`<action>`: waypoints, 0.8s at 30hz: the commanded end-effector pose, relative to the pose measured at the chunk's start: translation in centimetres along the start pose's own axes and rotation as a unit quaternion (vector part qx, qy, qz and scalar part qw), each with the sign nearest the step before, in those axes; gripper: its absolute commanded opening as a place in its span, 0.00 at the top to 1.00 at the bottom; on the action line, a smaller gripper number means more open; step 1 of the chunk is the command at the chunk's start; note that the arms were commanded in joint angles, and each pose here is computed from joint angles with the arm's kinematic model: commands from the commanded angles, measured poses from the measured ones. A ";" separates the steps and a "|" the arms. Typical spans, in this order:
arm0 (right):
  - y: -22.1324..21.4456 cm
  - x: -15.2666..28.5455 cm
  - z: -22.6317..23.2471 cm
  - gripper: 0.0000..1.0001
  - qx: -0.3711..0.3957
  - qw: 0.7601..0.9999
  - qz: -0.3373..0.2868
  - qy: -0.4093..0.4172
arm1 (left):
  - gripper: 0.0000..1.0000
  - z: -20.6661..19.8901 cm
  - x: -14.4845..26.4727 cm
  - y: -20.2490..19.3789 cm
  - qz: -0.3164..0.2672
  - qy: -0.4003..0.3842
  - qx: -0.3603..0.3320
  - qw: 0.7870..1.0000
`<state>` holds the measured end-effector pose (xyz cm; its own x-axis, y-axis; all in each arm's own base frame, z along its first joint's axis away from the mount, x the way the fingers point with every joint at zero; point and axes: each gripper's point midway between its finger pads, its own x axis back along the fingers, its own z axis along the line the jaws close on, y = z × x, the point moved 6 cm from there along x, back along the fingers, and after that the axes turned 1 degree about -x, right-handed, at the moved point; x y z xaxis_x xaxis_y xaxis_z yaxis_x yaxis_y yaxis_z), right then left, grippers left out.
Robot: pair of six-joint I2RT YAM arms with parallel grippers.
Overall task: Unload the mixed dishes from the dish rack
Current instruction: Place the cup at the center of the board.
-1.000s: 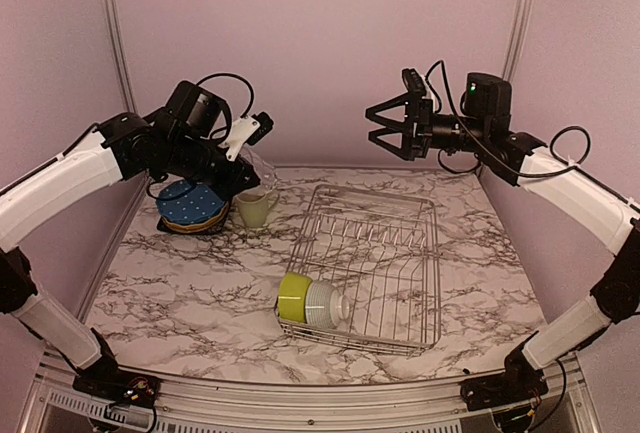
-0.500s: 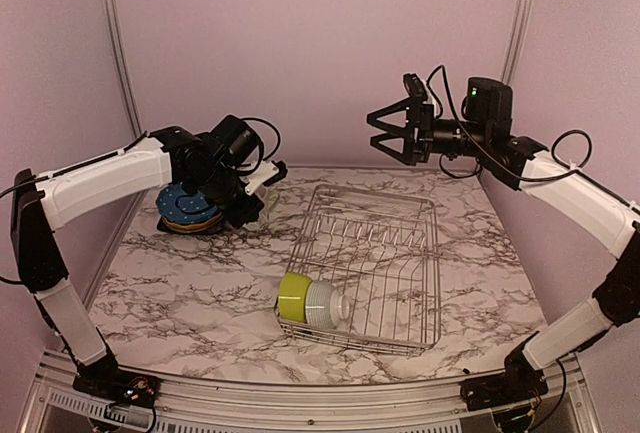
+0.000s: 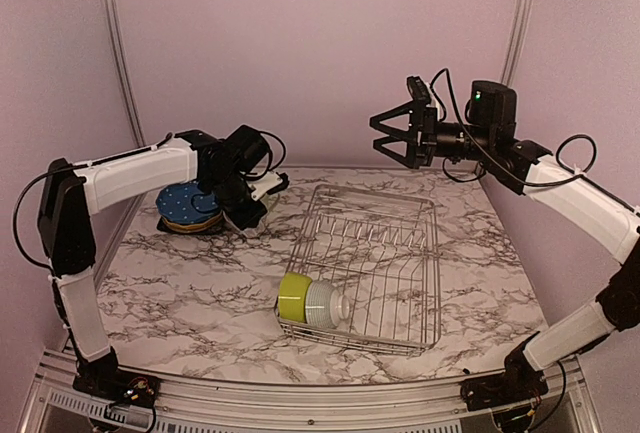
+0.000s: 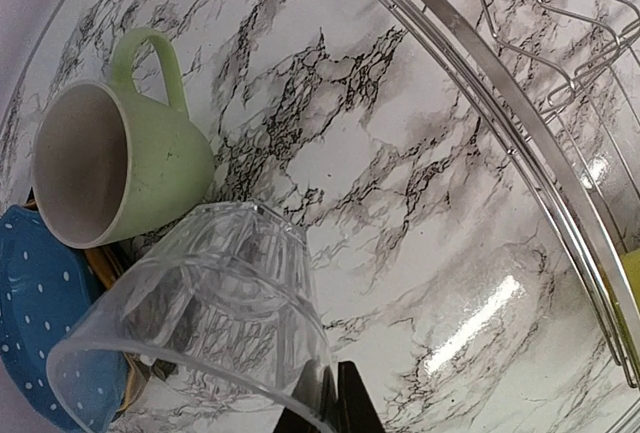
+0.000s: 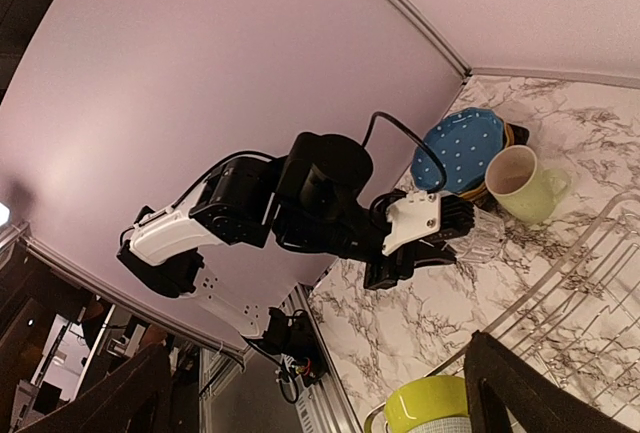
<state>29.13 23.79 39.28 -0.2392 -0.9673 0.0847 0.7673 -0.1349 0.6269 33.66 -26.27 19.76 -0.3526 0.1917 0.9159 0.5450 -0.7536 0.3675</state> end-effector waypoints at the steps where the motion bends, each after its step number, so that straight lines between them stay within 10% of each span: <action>1: 0.3 0.5 0.7 0.01 0.015 1.000 -0.011 0.000 | 1.00 0.9 -0.5 0.7 0.003 0.012 0.002 1.000; 24: 0.2 0.5 0.6 0.02 0.019 1.000 -0.008 -0.004 | 1.00 3.1 -3.9 0.8 0.025 0.021 0.024 0.999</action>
<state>29.20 23.77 39.26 -0.2454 -0.9656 0.0860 0.7572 -0.1355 0.6389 36.65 -25.43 16.14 -0.3145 0.1158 0.9422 0.6054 -0.7400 0.2930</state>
